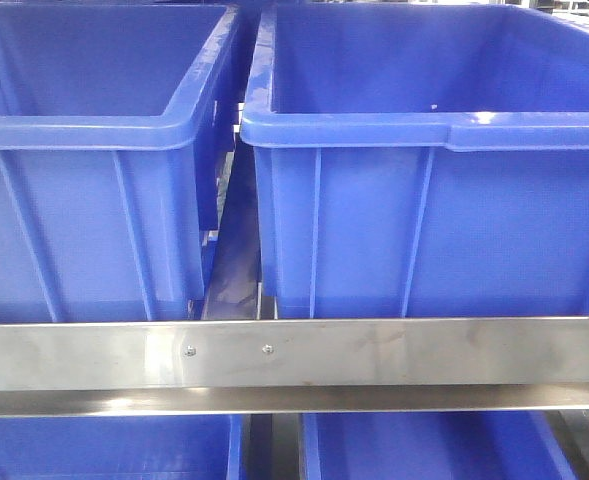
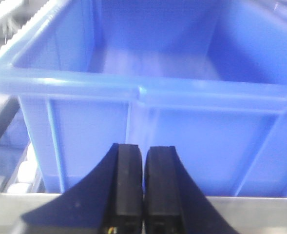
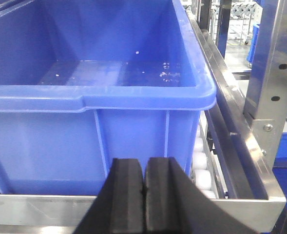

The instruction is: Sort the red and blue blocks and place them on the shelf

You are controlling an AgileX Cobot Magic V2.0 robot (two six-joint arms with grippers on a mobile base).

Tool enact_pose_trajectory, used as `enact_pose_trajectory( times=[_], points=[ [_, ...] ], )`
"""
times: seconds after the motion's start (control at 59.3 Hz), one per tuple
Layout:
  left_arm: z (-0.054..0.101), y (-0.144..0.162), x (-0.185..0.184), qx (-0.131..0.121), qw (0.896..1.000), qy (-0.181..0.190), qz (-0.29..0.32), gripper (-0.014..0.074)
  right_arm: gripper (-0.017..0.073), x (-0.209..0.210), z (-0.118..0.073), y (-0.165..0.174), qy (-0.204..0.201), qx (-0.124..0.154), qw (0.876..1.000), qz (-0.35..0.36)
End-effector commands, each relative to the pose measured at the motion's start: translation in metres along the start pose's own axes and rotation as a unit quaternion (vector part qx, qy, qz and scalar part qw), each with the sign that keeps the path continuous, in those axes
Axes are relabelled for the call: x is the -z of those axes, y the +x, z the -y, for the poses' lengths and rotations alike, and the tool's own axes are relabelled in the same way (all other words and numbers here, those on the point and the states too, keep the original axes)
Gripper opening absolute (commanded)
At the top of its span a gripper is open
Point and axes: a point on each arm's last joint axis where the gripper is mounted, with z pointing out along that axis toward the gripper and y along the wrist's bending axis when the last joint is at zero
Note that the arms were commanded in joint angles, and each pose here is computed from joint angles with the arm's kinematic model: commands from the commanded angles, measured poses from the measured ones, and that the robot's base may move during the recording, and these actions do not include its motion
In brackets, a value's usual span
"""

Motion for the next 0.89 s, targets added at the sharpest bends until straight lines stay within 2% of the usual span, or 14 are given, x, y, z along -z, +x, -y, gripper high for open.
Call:
enact_pose_trajectory(
  times=[0.0,0.489,0.641,0.877],
  points=[
    [0.0008,0.0033,0.0012,0.013,0.999,0.014,0.029,0.0127,0.0069,0.0030,-0.0011,-0.0151,-0.003,0.005,0.998,0.059],
    [0.0015,0.0031,0.0014,0.012,0.999,0.020,0.033,0.0127,0.0069,0.0029,-0.0011,-0.0147,-0.003,0.005,0.998,0.057],
    [0.0018,0.0017,0.0015,-0.014,0.999,0.021,0.041,0.0127,0.0069,0.0029,-0.0011,-0.0147,-0.003,0.005,0.998,0.057],
    [0.0024,-0.0006,0.0018,-0.018,0.998,0.024,0.055,0.0127,0.0069,0.0029,-0.0011,-0.0147,-0.003,0.005,0.998,0.057]
  ],
)
